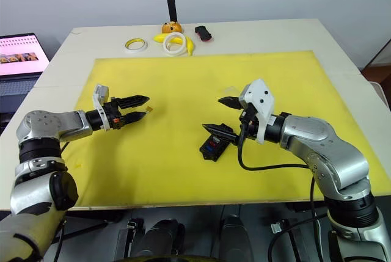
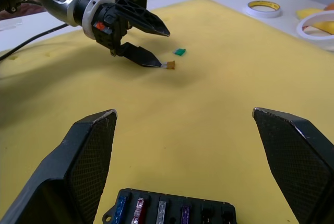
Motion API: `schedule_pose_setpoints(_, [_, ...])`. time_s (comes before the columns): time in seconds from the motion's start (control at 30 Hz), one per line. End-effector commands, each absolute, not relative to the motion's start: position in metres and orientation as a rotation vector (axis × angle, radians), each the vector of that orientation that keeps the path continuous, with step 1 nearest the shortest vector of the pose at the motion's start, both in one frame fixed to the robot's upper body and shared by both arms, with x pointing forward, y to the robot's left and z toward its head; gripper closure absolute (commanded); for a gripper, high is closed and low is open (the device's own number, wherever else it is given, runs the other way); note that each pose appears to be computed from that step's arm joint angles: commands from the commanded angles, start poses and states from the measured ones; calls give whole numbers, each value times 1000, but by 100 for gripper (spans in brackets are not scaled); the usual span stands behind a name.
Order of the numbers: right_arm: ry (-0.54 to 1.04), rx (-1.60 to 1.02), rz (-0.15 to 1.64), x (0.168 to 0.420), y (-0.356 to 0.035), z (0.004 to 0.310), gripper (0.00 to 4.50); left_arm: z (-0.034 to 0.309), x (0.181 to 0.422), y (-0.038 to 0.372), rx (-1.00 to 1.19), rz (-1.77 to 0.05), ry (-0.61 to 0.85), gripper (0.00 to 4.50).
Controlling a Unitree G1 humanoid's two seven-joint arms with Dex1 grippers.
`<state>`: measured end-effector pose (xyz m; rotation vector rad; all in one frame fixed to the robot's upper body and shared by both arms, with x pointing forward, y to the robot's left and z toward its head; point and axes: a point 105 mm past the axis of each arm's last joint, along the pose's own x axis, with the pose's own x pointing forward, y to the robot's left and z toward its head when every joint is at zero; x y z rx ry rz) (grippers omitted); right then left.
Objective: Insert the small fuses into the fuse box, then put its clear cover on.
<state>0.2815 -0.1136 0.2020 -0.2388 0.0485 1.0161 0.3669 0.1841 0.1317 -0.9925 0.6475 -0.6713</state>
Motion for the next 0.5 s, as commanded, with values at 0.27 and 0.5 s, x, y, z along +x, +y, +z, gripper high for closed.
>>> schedule_pose_setpoints(0.27, [-3, -260, 1016, 280, -111, 214, 9, 117, 374, 182, -1075, -635, 598, 0])
schedule_pose_setpoints(0.5, [-6, -255, 1013, 281, -110, 214, 9, 116, 380, 168, -1105, -647, 579, 0])
